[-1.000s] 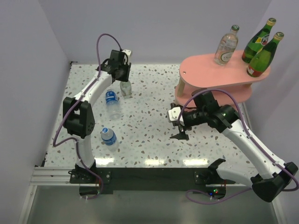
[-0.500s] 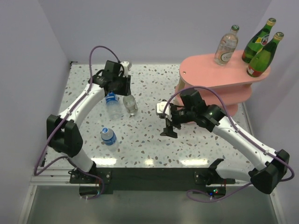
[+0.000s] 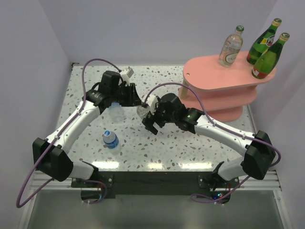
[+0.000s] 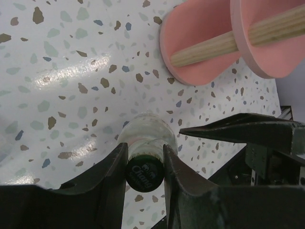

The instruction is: Place and organize the beverage onto the shelf

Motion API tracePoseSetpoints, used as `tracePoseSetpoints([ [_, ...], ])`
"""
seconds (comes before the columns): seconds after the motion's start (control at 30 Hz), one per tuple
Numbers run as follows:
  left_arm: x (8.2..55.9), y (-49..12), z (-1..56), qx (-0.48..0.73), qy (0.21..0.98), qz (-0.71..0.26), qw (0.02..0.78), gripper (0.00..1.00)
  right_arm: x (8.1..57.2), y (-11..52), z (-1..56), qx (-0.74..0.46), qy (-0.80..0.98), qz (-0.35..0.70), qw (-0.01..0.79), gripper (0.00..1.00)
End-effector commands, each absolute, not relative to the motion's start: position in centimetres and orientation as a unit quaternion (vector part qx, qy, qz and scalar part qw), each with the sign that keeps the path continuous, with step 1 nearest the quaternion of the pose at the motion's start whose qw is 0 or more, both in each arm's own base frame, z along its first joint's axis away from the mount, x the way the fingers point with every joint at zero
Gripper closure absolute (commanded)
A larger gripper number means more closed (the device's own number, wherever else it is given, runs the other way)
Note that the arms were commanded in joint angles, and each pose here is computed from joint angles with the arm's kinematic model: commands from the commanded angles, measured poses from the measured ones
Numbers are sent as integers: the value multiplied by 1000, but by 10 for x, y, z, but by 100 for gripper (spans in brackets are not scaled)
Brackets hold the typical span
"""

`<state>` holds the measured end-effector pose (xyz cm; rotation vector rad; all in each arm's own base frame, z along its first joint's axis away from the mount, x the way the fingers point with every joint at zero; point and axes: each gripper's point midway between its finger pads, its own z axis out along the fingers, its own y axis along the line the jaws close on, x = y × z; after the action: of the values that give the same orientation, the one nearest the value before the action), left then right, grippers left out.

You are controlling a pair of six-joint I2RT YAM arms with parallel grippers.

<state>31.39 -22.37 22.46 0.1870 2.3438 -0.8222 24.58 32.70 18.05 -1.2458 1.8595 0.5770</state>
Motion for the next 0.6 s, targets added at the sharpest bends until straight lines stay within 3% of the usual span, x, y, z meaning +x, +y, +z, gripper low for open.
tracePoseSetpoints([
  [0.0,312,-245,294,78,827,-406,382,100,278,337,205,-397,759,214,470,1],
  [0.4,298,-255,311,81,802,-456,377,100,294,354,186,-373,783,195,458,6],
  [0.57,297,-258,310,84,800,-465,371,100,296,357,189,-381,777,192,464,24],
])
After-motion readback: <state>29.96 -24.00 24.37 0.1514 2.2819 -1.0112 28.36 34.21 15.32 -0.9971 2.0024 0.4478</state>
